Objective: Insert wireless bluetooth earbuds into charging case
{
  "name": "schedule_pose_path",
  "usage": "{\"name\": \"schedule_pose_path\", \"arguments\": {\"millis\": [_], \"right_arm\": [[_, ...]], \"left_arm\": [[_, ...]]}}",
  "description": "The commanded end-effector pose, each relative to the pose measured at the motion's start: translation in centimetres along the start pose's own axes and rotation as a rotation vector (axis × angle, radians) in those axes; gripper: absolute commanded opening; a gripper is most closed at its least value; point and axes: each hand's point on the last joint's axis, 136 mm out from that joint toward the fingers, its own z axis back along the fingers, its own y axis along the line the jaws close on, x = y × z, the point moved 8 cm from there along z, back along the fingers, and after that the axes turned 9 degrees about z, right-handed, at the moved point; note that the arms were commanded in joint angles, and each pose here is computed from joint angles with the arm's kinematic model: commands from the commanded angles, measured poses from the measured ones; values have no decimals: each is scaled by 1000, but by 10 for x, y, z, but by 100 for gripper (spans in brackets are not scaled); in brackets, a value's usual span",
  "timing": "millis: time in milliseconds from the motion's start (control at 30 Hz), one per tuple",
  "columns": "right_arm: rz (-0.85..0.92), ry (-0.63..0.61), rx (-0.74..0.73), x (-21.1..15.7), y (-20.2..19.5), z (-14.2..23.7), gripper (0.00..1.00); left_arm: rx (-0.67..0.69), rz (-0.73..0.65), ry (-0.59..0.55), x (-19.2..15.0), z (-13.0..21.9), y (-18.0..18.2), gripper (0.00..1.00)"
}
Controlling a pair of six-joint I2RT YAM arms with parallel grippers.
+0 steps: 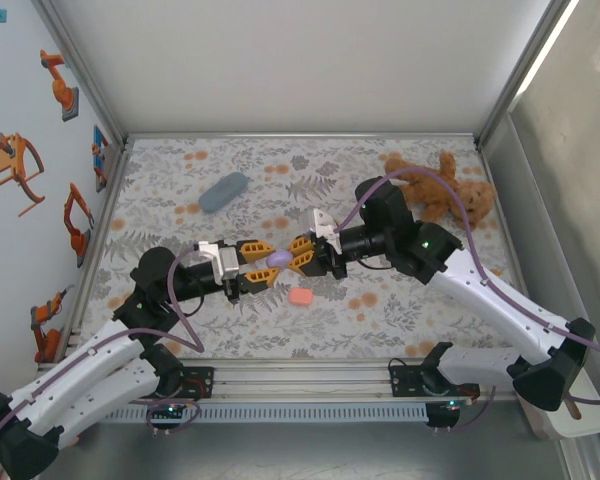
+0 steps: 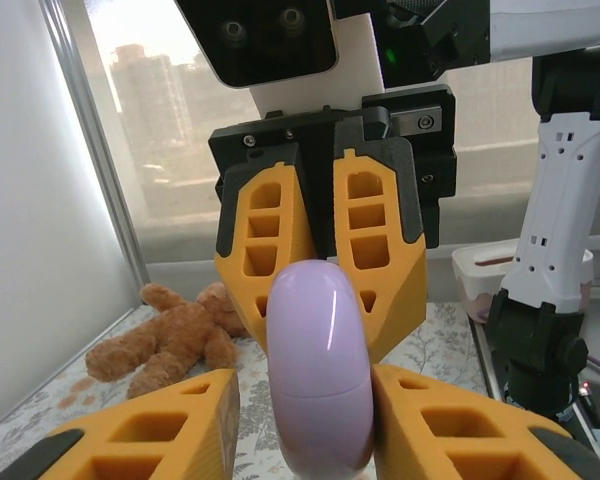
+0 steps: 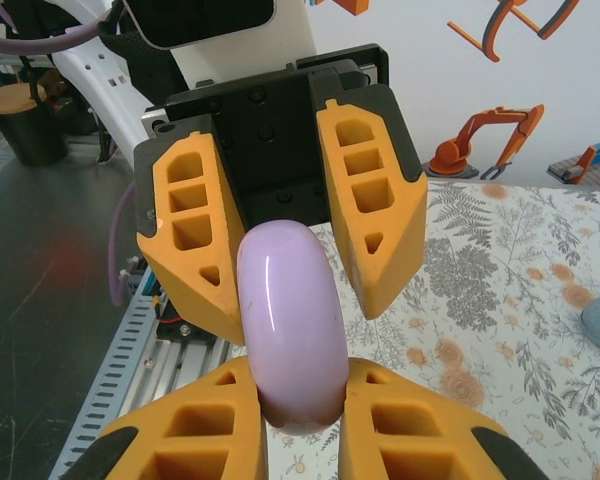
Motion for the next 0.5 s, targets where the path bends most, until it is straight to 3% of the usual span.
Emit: {"name": "schedule_pose_path", "arguments": {"millis": [0,300,433,467], "right_arm": [[57,-35,-13,14,1,4,17],[48,-32,-16,13,0,2,17],[39,-13,-67,13,-3,4,20],[40,-9,-81,14,-4,6,25]], "left_arm": [[-27,-34,-25,12,-1,-3,35],[-36,-37,-26,13,-1,-3,22],[-31,-45,-30,13,-1,-3,20],[-26,-47,-33,13,0,-3,19]]}}
